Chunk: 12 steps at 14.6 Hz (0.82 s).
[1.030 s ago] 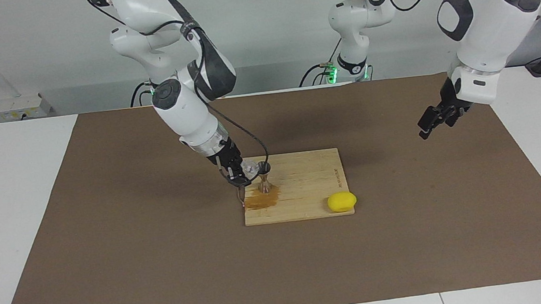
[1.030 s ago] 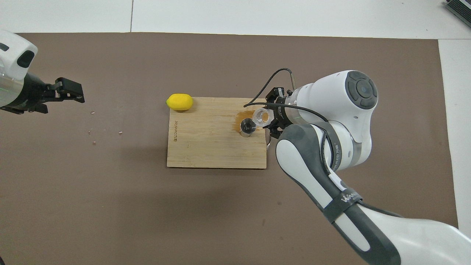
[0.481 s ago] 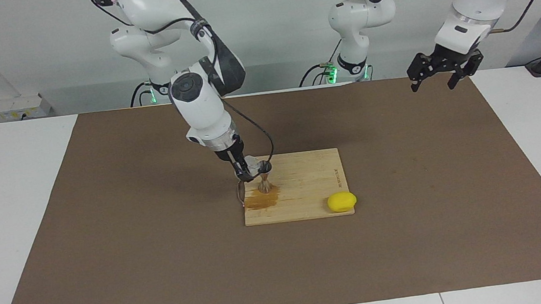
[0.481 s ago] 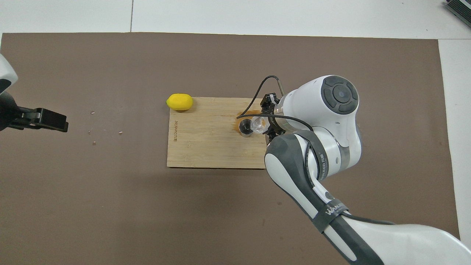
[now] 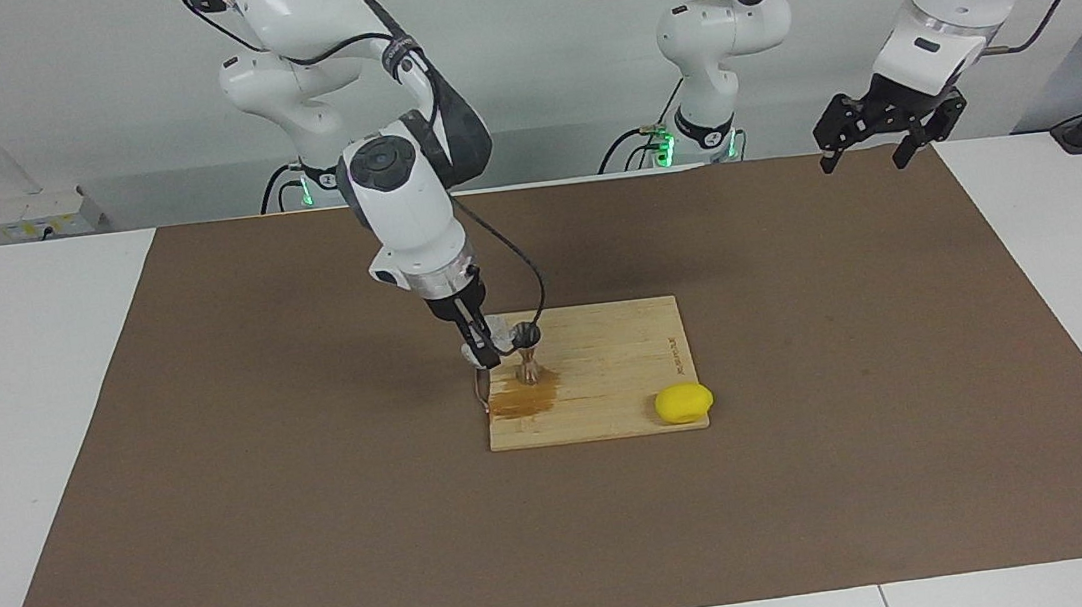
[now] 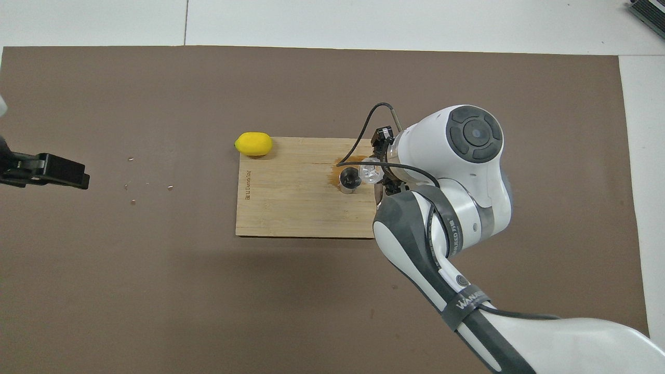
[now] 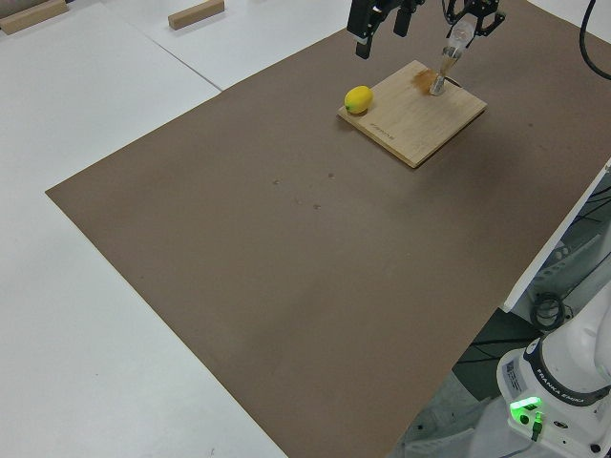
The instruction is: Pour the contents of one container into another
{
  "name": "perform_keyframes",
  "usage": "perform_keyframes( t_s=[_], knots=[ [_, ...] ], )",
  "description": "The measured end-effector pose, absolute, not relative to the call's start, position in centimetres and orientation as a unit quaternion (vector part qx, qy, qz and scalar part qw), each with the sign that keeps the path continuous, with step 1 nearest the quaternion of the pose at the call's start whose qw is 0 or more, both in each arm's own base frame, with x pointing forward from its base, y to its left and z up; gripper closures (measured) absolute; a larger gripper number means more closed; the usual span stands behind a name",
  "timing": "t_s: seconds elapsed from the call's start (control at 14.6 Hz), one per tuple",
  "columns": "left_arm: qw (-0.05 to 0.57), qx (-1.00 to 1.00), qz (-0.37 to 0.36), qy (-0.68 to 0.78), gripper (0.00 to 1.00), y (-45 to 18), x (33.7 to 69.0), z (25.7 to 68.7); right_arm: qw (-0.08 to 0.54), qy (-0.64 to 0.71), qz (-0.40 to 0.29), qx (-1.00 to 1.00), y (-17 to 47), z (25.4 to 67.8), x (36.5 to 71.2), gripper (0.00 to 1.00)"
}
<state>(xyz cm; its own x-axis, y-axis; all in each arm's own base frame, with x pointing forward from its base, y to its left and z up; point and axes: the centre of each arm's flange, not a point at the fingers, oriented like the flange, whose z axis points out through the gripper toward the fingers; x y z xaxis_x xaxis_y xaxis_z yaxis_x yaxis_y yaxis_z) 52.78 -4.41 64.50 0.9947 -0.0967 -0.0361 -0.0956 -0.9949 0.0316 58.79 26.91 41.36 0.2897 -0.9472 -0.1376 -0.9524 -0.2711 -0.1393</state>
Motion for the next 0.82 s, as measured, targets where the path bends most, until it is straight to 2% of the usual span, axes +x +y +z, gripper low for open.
perform_keyframes(
  t_s=[0.82],
  knots=[
    [0.013, 0.998, -0.041, -0.047, 0.0, -4.2, 52.2, 64.3, 0.082, 0.563, -0.026, -0.822, 28.6, 41.8, 58.2, 0.48]
  ],
)
